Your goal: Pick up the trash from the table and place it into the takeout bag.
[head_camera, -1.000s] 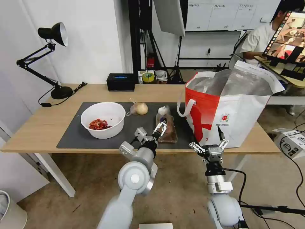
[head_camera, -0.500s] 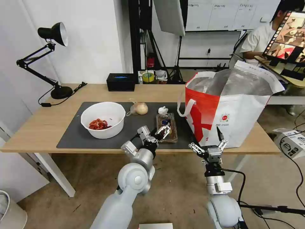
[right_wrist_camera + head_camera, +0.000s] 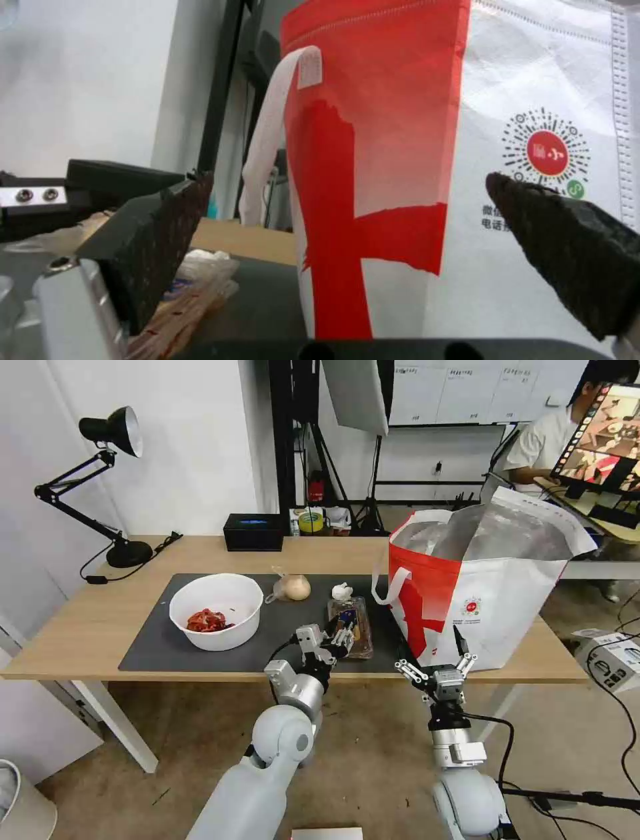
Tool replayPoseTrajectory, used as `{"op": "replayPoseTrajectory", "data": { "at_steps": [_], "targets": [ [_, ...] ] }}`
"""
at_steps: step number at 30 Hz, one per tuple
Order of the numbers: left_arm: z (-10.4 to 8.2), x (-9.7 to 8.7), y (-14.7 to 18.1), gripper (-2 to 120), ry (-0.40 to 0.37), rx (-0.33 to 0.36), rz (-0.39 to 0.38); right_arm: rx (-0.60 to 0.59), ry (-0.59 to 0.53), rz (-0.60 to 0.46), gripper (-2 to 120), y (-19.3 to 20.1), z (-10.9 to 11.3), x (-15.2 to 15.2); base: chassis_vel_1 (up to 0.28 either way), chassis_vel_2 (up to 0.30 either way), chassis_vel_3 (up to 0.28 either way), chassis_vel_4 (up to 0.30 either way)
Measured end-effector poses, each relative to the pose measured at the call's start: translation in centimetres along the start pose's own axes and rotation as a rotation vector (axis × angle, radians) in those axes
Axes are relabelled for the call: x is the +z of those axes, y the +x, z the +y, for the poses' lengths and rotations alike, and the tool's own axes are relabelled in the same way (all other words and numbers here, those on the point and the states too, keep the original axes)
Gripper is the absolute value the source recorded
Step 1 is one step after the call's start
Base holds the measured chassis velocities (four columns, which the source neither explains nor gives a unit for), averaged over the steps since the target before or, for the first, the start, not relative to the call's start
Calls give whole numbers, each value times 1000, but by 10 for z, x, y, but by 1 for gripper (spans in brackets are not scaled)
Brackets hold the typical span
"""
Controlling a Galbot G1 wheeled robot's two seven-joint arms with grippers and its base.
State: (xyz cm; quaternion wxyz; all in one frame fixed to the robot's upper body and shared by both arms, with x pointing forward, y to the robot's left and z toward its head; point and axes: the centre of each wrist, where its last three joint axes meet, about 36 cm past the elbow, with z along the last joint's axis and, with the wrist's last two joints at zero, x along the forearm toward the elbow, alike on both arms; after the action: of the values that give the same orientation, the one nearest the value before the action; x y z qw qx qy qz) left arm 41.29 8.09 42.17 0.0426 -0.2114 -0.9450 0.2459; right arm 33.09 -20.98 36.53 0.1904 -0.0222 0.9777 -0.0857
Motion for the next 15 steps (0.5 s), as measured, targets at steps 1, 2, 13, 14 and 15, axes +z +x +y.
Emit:
{"op": "replayPoseTrajectory", "data": {
  "at_steps": [1, 2, 13, 14, 15],
  "targets": [
    [1, 0, 0, 21, -23, 0, 2, -1, 0, -1, 100, -1, 0, 0, 0, 0, 0, 0],
    [3, 0, 0, 15, -46, 2, 2, -2, 0, -2, 100, -1, 0, 0, 0, 0, 0, 0],
    [11, 2, 2, 0, -160, 59, 53, -1, -1, -12, 100, -6, -1, 1, 0, 0, 0, 0],
    [11, 2, 2, 0, -160, 59, 53, -1, -1, -12, 100, -6, -1, 1, 0, 0, 0, 0],
    [11, 2, 2, 0, -161, 61, 61, -1, -1, -13, 100, -7, -1, 1, 0, 0, 0, 0]
  ]
}}
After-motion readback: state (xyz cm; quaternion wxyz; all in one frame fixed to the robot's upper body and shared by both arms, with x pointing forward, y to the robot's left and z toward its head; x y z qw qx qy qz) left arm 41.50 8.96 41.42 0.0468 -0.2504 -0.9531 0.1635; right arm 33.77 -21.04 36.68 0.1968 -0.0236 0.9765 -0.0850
